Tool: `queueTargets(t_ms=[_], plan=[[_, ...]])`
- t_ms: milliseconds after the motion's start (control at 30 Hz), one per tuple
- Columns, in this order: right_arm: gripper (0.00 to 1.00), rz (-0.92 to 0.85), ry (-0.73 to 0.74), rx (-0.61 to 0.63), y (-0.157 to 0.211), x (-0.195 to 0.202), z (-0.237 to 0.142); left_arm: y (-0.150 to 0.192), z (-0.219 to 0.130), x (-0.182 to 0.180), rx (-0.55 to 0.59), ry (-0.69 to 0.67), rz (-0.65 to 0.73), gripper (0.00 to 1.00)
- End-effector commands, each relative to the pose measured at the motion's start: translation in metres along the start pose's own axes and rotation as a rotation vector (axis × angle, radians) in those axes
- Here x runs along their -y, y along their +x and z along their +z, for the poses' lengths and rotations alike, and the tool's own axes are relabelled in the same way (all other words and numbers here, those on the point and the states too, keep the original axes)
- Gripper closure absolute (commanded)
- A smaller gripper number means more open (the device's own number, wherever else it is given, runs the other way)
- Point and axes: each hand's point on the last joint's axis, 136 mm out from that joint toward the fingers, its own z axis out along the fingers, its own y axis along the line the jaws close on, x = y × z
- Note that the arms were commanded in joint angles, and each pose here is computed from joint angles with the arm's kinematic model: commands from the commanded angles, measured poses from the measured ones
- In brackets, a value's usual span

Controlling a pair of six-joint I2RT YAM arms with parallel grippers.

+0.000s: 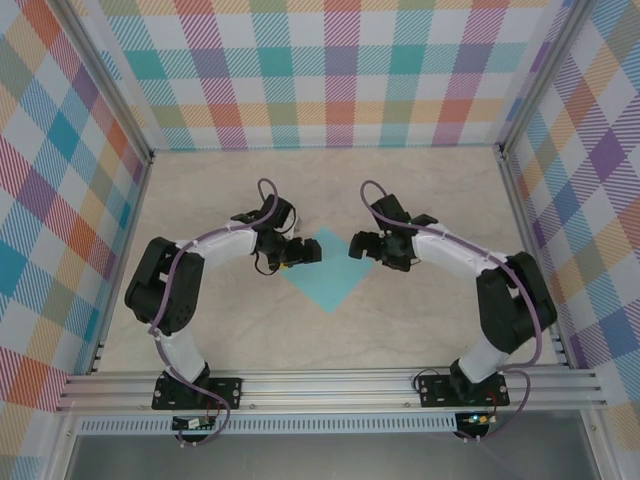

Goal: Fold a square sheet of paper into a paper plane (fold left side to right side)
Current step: Pick up the square sheet of paper from the center of the table.

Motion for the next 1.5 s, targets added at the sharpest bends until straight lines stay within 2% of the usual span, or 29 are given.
queueTargets(t_ms=[0,467,800,933,1067,1233,1300,1467], plan=[[0.0,0.006,0.05,0.01,-0.007,-0.008,0.013,-0.002,0.005,0.006,-0.012,0.047,-0.017,0.16],[0.0,-0.041,0.111,-0.133,0.022,-0.03,0.065,0.025,0.024,-0.021,-0.078,-0.017,-0.062,0.23],[0.05,-0.065,-0.043,-0.166,0.039,-0.077,0.061,0.027,0.027,-0.021,-0.086,-0.018,-0.061,0.28],[0.05,-0.075,-0.058,-0.159,0.038,-0.083,0.056,0.027,0.028,-0.02,-0.084,-0.014,-0.065,0.29],[0.12,-0.086,-0.052,-0.156,0.038,-0.082,0.056,0.026,0.025,-0.017,-0.075,-0.001,-0.061,0.29],[0.39,-0.108,-0.066,-0.129,0.034,-0.083,0.05,0.02,0.008,-0.007,-0.036,0.023,-0.041,0.28],[0.48,-0.136,-0.1,-0.105,0.03,-0.087,0.042,0.016,-0.005,-0.002,-0.004,0.041,-0.032,0.24],[0.62,-0.186,-0.277,-0.035,0.017,-0.098,0.016,0.001,-0.055,0.003,0.123,0.081,-0.019,0.16]])
